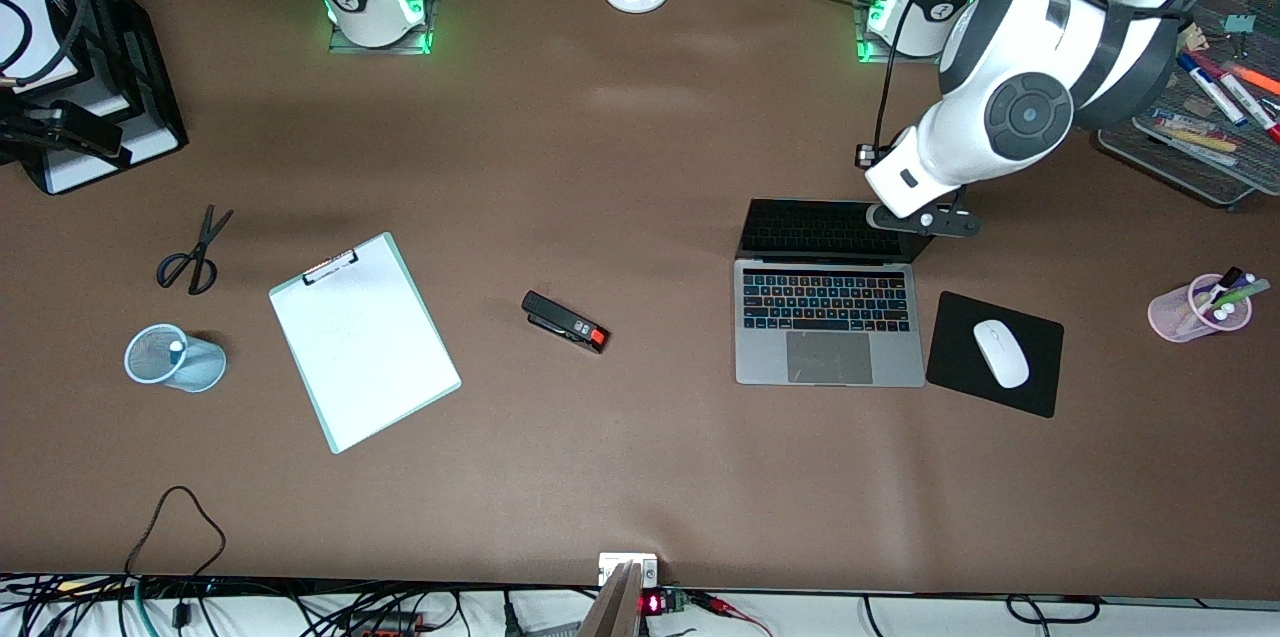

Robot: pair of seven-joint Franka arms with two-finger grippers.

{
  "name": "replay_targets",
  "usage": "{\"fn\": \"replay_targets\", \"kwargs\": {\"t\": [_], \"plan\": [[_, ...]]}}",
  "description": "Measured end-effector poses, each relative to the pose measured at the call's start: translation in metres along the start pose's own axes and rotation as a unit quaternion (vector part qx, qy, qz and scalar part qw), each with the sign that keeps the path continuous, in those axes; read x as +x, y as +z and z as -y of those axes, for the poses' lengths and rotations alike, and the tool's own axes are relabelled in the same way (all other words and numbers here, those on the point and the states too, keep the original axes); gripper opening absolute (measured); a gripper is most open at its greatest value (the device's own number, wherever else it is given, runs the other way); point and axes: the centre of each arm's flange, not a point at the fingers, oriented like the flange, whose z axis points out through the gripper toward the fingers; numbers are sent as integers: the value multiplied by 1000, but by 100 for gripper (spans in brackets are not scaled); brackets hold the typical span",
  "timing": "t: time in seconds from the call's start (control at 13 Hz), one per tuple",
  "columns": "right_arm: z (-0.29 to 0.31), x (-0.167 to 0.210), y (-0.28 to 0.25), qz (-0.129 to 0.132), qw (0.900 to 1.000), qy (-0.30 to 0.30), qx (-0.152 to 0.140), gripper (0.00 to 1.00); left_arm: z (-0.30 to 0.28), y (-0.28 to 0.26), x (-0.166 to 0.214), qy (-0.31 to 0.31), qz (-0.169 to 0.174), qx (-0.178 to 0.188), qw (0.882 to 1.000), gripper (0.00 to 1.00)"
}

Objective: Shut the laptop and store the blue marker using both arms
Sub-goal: 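Reach the left gripper toward the open laptop lid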

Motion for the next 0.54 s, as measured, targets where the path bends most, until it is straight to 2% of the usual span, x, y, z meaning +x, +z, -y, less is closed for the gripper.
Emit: {"fn": "replay_targets", "kwargs": {"t": [0.15,0.38,0.54], "plan": [[0,0,0,0,1000,0,0,100,-5,23,19,3,-8,-8,1000,1],[-1,0,0,0,1000,1,0,100,-15,39,28,10,-19,-11,1000,1],[-1,0,0,0,1000,1,0,100,-16,37,31,16,-33,0,999,1]]}}
